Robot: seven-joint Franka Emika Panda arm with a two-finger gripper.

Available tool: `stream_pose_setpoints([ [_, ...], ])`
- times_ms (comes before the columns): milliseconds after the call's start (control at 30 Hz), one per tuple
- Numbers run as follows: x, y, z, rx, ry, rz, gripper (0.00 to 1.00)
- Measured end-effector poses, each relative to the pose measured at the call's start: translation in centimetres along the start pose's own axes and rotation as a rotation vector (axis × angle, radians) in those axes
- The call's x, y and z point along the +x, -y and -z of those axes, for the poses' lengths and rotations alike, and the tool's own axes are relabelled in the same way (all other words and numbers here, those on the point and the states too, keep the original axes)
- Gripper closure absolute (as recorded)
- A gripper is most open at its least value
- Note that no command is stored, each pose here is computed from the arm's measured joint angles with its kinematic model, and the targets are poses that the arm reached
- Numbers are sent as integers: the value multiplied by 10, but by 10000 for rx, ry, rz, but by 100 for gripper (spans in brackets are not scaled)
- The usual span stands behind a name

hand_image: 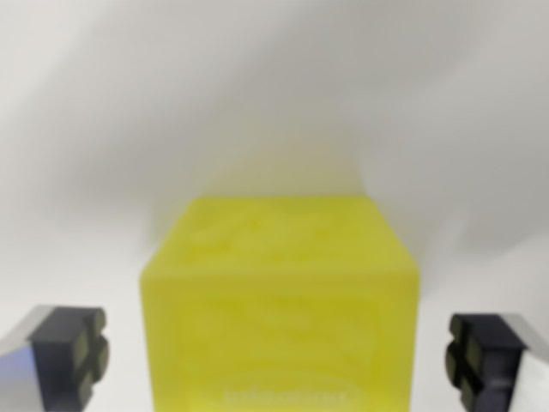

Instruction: Pick yellow cube

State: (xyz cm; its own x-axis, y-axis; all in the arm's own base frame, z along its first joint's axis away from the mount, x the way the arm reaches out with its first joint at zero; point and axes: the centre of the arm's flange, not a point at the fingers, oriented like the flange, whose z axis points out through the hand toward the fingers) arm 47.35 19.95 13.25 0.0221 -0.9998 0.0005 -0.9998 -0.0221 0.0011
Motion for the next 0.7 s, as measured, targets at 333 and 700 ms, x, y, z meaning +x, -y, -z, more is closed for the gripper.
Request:
stream_pose_setpoints([
  [333,0,0,-14,-2,-4,-29,0],
  [700,0,0,-6,7,6,-46,100],
])
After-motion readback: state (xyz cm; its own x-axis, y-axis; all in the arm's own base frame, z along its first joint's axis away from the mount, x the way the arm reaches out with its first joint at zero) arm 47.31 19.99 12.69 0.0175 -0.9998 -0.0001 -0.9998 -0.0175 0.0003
